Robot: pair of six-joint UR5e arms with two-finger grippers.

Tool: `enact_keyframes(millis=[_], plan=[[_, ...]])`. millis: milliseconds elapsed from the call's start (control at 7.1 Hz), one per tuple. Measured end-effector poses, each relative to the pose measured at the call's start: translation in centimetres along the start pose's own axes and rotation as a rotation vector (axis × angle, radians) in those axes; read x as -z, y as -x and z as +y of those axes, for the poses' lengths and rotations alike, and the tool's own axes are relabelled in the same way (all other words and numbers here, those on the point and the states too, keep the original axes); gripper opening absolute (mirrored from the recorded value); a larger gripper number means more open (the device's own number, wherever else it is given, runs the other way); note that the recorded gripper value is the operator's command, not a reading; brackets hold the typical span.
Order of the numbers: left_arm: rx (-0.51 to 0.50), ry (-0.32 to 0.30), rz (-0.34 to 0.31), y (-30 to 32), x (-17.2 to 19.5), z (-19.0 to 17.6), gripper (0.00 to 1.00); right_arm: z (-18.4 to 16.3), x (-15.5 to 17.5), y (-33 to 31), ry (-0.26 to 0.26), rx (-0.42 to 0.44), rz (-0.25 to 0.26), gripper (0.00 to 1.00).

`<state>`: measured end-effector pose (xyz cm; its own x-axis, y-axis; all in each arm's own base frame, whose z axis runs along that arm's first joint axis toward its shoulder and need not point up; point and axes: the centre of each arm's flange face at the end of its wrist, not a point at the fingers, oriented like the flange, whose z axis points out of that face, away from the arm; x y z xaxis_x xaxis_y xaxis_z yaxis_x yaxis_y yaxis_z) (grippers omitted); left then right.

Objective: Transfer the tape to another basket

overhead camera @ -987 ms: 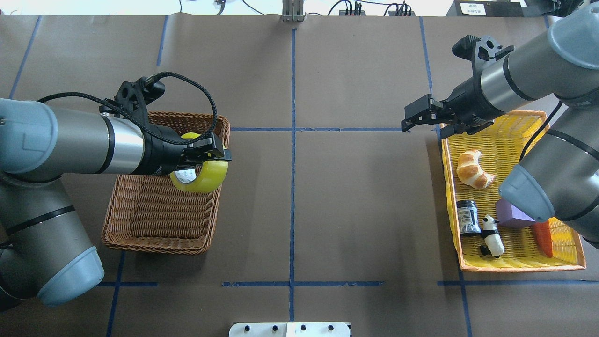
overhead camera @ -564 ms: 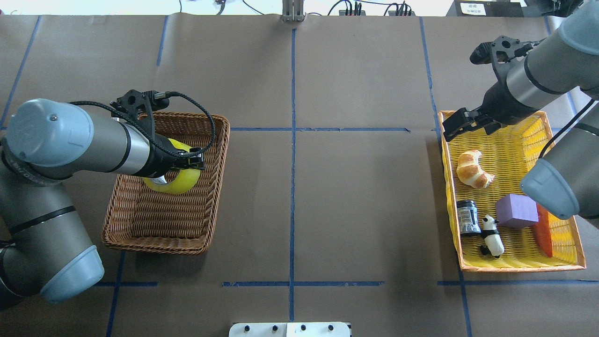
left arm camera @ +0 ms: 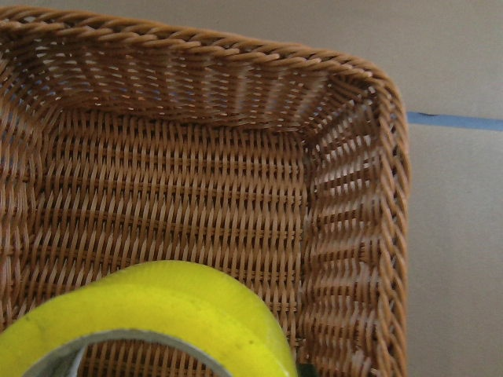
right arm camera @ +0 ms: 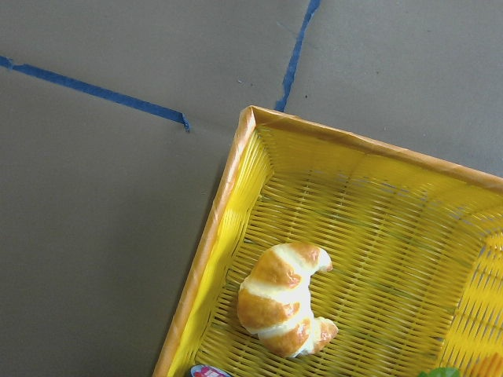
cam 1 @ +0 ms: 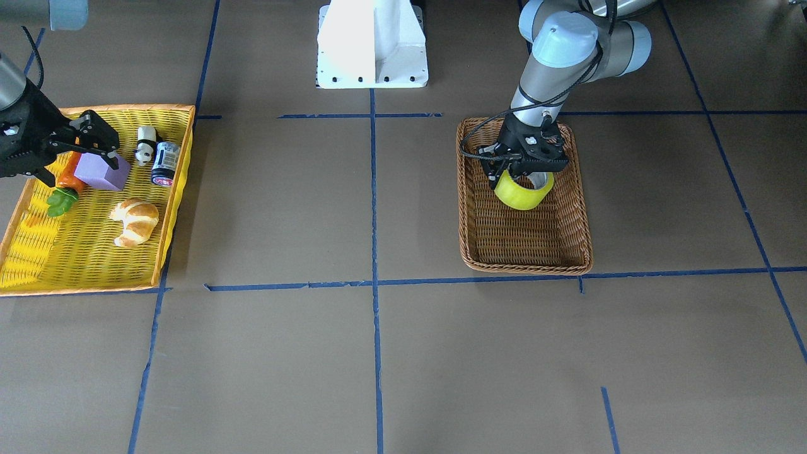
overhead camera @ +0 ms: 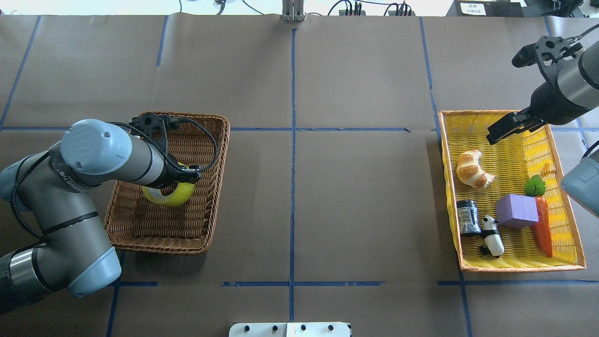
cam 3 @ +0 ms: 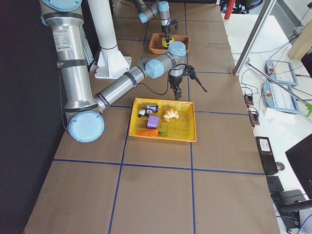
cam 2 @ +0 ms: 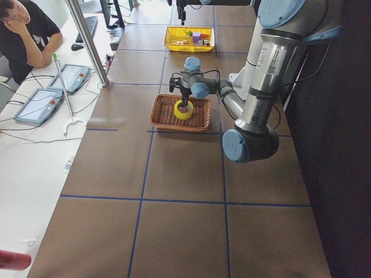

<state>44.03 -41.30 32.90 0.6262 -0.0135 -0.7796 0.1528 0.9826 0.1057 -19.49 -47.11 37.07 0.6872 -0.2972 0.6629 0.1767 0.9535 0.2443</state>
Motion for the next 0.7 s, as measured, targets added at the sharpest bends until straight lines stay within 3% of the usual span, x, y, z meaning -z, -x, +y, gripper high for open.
enact_keyframes(millis=[423, 705], plan=[[-0.189, 0.008, -0.007, 1.6, 1.4, -1.7, 1.0, 0.6, 0.4, -2.0, 0.013, 0.022, -0.021, 1.0], [-0.304, 0.071, -0.018, 7.7, 5.1, -6.6, 1.0, 2.7, 1.4, -7.8, 0.022, 0.059, -0.034, 1.0]])
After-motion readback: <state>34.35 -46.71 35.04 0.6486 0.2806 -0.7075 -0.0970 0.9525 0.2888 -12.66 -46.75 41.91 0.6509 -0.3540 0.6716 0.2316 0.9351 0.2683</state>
